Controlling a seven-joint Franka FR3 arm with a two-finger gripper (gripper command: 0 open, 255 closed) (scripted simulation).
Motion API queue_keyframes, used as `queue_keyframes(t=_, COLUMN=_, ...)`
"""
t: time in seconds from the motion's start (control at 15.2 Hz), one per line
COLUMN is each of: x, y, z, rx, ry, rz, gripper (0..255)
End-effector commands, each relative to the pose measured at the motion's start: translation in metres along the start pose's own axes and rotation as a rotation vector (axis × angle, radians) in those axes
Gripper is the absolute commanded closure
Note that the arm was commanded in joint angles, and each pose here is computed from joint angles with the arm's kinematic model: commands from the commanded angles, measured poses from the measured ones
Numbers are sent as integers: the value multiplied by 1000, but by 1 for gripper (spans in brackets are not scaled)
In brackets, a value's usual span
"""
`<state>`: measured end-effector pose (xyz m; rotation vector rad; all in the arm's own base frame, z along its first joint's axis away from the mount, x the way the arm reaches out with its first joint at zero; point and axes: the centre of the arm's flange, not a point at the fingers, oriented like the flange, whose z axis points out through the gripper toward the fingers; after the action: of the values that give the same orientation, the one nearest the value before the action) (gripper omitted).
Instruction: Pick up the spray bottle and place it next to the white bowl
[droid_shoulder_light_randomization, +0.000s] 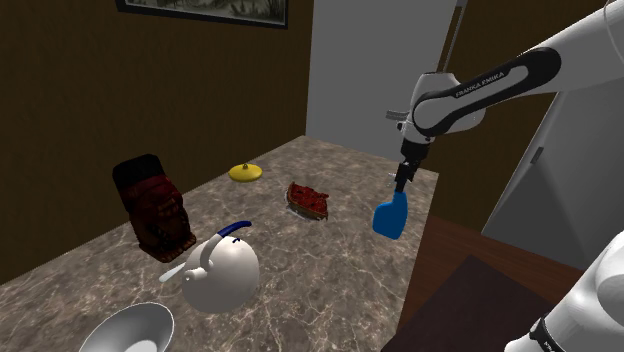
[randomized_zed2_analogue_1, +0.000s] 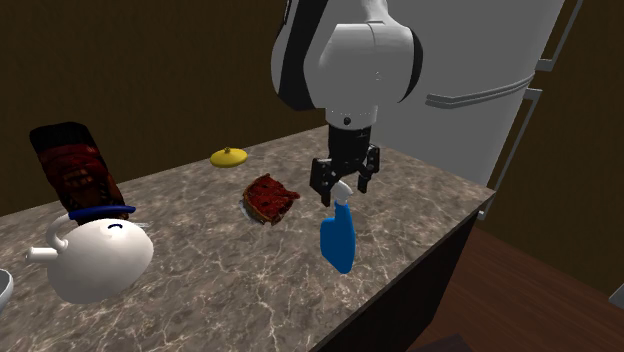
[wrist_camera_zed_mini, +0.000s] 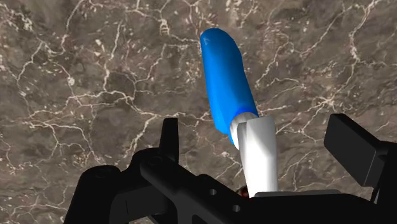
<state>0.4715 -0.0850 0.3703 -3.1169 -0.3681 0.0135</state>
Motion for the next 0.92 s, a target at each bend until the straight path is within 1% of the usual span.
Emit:
queue_keyframes(t=0.0, x=0, y=0, z=0, rx=0, ry=0, rz=0, gripper=0)
queue_keyframes(t=0.07, x=0, y=0, z=0, rx=0, ry=0, rz=0, gripper=0)
queue_keyframes(t=0.13, x=0, y=0, z=0, rx=0, ry=0, rz=0, gripper=255)
queue_keyframes(t=0.73, x=0, y=0, z=0, rx=0, ry=0, rz=0, gripper=255)
queue_keyframes(t=0.86, x=0, y=0, z=-10, rx=0, ry=0, rz=0, gripper=255)
